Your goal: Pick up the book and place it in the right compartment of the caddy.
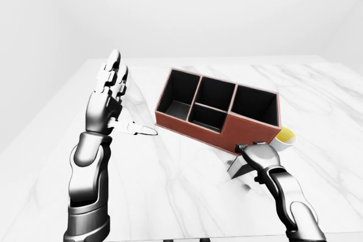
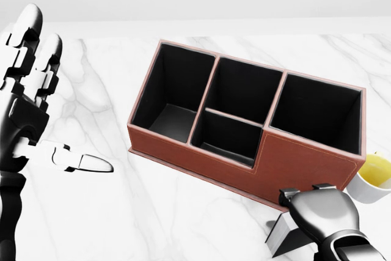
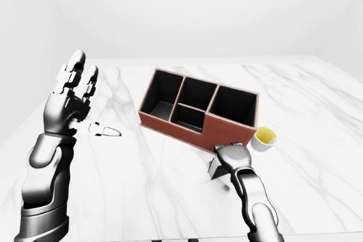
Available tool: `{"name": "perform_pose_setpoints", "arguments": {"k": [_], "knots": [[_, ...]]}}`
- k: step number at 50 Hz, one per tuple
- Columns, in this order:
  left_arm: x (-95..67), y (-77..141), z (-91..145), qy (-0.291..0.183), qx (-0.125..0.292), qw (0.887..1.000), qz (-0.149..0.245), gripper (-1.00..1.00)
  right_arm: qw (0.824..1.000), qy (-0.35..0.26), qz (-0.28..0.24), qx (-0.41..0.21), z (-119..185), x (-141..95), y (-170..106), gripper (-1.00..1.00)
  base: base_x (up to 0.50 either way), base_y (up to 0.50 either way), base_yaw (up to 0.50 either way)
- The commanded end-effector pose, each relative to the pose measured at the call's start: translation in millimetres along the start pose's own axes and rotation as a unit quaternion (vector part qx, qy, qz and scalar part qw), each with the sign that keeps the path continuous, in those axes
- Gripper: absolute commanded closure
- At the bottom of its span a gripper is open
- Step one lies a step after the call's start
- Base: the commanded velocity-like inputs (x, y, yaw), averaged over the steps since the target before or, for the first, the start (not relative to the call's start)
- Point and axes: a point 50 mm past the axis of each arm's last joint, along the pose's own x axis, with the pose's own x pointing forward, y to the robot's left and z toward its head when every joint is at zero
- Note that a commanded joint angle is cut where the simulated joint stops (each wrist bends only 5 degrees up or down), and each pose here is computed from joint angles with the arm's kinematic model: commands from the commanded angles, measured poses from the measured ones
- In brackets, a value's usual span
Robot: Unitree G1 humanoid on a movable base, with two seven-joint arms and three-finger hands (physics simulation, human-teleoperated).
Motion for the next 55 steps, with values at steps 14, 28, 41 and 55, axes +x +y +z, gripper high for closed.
{"name": "perform_pose_setpoints", "arguments": {"k": [14, 28, 41, 55], "knots": [[-3.9, 1.0, 2.7, -0.005, 0.0, 1.0, 0.004, -1.0, 1.0, 0.006, 0.018, -0.013, -2.8, 2.2, 13.5, 1.0, 0.0, 0.0, 0.0], [-5.2, 0.6, 5.7, -0.011, -0.001, 1.0, 0.004, -1.0, 0.999, -0.023, -0.007, 0.044, 5.5, -7.5, -5.1, 1.0, 0.0, 0.0, 0.0], [-4.1, 0.1, 4.7, -0.01, -0.002, 1.0, 0.001, -1.0, 0.984, -0.118, -0.04, 0.126, 29.6, -25.2, -44.1, 1.0, 0.0, 0.0, 0.0], [-4.4, 0.7, 5.8, -0.012, -0.003, 1.0, 0.001, -1.0, 0.959, -0.196, -0.132, 0.156, 44.0, -40.9, -88.9, 1.0, 0.0, 0.0, 0.0]]}}
